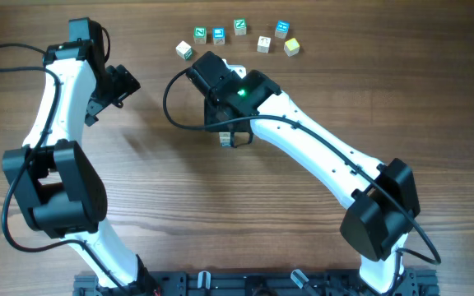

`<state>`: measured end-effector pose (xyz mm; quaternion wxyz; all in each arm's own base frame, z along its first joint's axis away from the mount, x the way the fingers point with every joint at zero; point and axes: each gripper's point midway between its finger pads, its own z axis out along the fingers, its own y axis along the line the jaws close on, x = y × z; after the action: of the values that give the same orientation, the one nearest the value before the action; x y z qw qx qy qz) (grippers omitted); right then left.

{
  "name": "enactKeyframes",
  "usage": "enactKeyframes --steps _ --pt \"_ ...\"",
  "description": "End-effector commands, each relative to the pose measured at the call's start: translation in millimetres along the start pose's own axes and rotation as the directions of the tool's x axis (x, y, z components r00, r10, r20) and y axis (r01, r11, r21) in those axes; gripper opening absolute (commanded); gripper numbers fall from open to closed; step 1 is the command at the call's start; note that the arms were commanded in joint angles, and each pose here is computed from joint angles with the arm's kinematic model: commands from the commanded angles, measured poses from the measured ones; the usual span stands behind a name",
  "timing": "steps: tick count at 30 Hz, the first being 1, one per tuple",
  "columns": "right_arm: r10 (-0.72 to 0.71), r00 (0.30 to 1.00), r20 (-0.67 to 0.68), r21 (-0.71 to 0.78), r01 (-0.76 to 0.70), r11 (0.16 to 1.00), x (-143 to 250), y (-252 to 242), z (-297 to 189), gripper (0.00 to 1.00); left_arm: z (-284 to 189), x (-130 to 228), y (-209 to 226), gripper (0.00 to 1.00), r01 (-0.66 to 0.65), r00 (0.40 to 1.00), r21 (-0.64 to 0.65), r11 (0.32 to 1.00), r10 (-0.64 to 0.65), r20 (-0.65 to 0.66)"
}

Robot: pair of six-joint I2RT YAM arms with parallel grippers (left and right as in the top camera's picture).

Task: Form a tower
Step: 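Lower the 8 block onto the X block on the tower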

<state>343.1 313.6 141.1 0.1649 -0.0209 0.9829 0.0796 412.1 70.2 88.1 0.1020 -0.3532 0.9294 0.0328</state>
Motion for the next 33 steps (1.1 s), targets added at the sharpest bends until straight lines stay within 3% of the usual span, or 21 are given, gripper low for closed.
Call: enactKeyframes --steps 1,10,13,16,33 --pt "0.009 1.0 0.019 0.009 -0.009 1.0 -2.8 2.6 4.4 0.37 -15.2 -8.7 -0.5 1.0 0.005 0.999 0.014 1.0 -0.006 0.044" --pt "0.012 1.0 0.026 0.003 -0.012 1.0 -4.5 3.9 4.4 0.38 -15.2 -8.7 -0.5 1.0 0.005 0.999 0.014 1.0 -0.006 0.044" --pt "0.011 1.0 0.022 0.006 -0.011 1.0 -3.6 3.2 4.4 0.54 -15.2 -8.7 -0.5 1.0 0.005 0.999 0.014 1.0 -0.006 0.044" --pt "0.007 1.0 0.01 0.017 -0.007 1.0 -0.6 0.5 4.5 0.59 -15.2 -8.7 -0.5 1.0 0.005 0.999 0.014 1.0 -0.006 0.044" --pt "0.011 1.0 0.013 0.019 -0.011 1.0 2.8 -1.4 16.5 0.41 -15.2 -8.7 -0.5 1.0 0.005 0.999 0.014 1.0 -0.006 0.044"
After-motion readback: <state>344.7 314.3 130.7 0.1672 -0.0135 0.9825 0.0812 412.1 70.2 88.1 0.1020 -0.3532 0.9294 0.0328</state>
